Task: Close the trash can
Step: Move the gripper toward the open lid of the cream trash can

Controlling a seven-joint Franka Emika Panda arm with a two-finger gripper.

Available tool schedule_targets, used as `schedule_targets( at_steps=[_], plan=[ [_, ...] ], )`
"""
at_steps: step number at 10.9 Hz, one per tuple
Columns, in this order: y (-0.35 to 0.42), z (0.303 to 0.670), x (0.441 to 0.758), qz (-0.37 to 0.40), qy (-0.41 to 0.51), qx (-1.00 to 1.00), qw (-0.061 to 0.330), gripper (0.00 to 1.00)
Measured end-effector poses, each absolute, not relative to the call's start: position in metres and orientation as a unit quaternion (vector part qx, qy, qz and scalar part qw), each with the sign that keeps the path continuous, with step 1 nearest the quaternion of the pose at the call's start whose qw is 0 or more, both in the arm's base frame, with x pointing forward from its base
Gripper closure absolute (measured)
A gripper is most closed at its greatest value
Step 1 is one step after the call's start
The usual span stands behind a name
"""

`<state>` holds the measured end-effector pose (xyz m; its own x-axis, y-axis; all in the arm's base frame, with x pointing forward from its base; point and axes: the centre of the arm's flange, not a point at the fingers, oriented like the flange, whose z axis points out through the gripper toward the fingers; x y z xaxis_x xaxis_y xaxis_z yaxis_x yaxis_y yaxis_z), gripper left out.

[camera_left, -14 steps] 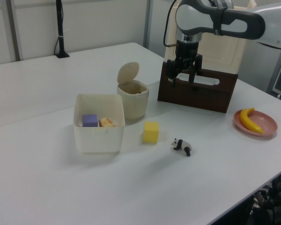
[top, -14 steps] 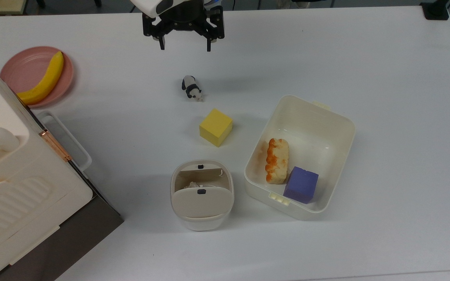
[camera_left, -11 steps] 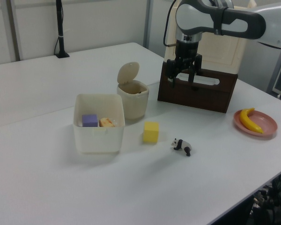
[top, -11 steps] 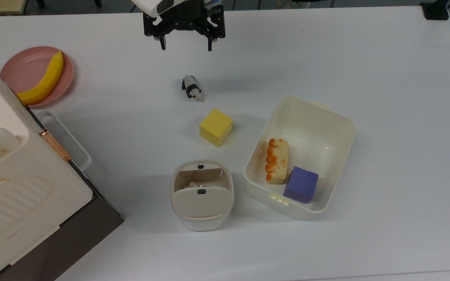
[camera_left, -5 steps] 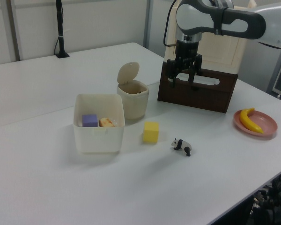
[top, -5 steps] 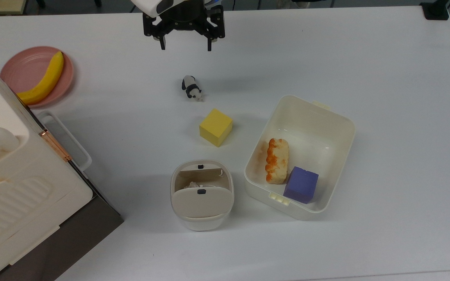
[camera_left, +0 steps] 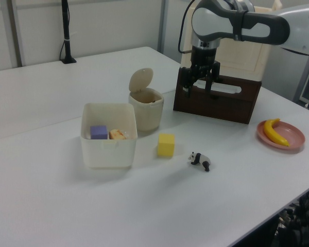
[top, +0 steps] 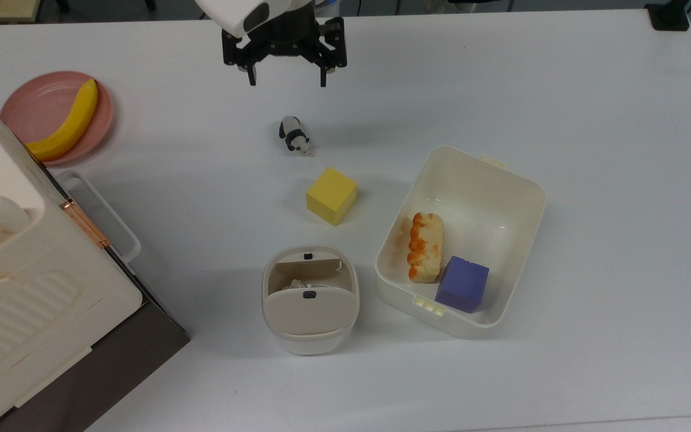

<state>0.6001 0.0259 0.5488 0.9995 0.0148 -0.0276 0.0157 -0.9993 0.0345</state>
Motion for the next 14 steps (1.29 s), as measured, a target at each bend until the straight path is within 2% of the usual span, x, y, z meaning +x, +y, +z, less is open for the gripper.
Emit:
schedule_targets(
  at_steps=[6, 9, 10, 12, 14],
  plan=[
    [0.031, 0.518, 0.605, -0.039, 0.055, 0.998, 0.015, 0.00],
    [0.037, 0.513, 0.618, -0.005, 0.065, 0.998, 0.013, 0.04],
    [0.038, 0.518, 0.627, 0.033, 0.066, 0.997, 0.012, 0.16],
    [0.040, 0.539, 0.643, 0.122, 0.066, 0.990, 0.010, 0.28],
    [0.041, 0.561, 0.657, 0.204, 0.066, 0.977, 0.008, 0.63]
  ],
)
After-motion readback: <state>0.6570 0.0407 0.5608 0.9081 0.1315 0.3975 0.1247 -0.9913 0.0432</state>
